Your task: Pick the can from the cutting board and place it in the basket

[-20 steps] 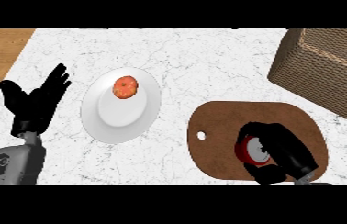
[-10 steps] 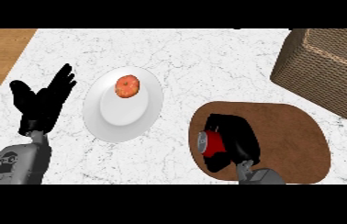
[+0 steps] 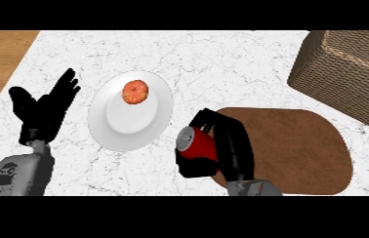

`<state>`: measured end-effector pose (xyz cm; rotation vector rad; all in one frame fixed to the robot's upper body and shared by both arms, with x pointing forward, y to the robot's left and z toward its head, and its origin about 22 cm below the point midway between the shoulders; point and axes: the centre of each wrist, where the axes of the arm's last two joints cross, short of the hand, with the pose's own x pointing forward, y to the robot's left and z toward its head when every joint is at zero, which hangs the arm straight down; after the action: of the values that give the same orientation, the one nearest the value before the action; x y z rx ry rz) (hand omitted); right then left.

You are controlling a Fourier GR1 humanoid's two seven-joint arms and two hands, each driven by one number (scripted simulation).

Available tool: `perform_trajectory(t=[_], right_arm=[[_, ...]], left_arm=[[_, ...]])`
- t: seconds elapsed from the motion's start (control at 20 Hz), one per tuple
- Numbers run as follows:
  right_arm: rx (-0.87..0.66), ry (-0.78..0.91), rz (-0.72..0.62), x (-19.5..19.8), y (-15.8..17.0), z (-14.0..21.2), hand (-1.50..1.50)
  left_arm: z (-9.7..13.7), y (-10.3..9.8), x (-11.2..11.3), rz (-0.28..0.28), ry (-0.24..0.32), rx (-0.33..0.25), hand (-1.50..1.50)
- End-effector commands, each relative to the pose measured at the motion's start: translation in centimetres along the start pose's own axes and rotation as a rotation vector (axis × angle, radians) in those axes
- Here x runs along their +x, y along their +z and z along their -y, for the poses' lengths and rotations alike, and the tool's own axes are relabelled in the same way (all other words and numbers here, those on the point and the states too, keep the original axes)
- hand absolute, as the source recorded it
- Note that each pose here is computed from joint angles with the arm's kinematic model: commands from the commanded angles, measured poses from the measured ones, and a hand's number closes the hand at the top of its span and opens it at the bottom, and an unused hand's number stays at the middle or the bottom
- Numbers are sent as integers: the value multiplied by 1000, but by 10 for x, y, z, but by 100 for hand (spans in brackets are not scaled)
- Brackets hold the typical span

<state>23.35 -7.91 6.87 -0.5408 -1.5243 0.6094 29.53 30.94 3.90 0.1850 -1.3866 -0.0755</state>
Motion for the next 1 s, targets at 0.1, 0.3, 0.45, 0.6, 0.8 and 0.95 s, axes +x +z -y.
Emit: perform_trajectory(t=[0.1, 0.3, 0.45, 0.6, 0.8, 0.95], right_arm=[[-230, -55, 72, 49, 4, 25, 150], [-332, -52, 31, 81, 24, 66, 150], [-372, -19, -5, 91, -1, 95, 150], [-411, 37, -18, 91, -10, 114, 150], [-473, 38, -43, 118, -41, 140, 150], [-513, 33, -53, 107, -56, 162, 150]], left_arm=[[-7, 12, -6, 0, -11, -3, 0], [-2, 11, -16, -17, 13, 4, 0], [-12, 5, 5, 6, -1, 14, 0], [-3, 10, 9, -9, -1, -5, 0], [-10, -7, 10, -6, -12, 14, 0], [-14, -3, -2, -9, 0, -2, 0]])
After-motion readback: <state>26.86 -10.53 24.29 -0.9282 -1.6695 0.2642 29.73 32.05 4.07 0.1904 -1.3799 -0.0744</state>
